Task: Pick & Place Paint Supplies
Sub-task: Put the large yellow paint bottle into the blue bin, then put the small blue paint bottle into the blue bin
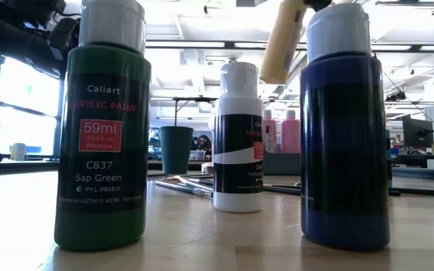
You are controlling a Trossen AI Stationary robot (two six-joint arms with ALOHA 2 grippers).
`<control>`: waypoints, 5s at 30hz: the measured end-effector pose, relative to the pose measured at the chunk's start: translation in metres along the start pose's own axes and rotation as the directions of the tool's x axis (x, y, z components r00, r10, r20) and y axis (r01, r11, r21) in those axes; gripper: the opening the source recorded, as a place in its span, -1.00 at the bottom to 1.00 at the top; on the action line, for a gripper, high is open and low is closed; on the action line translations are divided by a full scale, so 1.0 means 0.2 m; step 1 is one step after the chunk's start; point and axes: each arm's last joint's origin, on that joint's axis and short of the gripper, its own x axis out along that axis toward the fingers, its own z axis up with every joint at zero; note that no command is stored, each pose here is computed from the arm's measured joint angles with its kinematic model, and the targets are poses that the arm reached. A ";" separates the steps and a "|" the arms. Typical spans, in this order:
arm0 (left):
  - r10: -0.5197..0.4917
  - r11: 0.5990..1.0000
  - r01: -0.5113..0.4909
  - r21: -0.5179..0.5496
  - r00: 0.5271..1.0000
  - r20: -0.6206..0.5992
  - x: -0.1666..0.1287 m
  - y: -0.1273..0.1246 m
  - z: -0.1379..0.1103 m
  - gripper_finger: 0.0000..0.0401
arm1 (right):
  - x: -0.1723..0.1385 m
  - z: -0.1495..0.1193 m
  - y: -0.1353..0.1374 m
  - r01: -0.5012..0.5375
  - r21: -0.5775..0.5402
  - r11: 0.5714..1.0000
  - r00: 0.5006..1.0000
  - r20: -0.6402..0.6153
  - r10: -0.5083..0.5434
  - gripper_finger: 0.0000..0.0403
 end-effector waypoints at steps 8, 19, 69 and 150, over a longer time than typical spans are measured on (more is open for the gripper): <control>0.001 1.000 -0.001 0.000 1.000 0.000 0.00 0.00 0.00 0.12 | -0.02 -0.04 -0.24 0.120 0.076 0.990 0.993 -0.019 -0.119 -0.41; 0.002 1.000 -0.002 0.000 1.000 0.001 0.00 0.00 0.00 0.12 | 0.08 -0.15 -0.48 0.206 0.161 0.965 0.970 -0.161 -0.180 -0.41; 0.020 1.000 -0.021 -0.022 0.998 -0.057 0.00 0.01 -0.03 0.12 | 0.66 -0.51 -0.84 0.162 0.215 0.963 0.942 -0.324 -0.086 -0.37; 0.010 1.000 -0.011 -0.018 0.999 -0.051 0.00 0.01 -0.02 0.12 | -0.04 -0.11 -0.13 -0.109 0.105 0.989 0.979 -0.160 0.125 0.26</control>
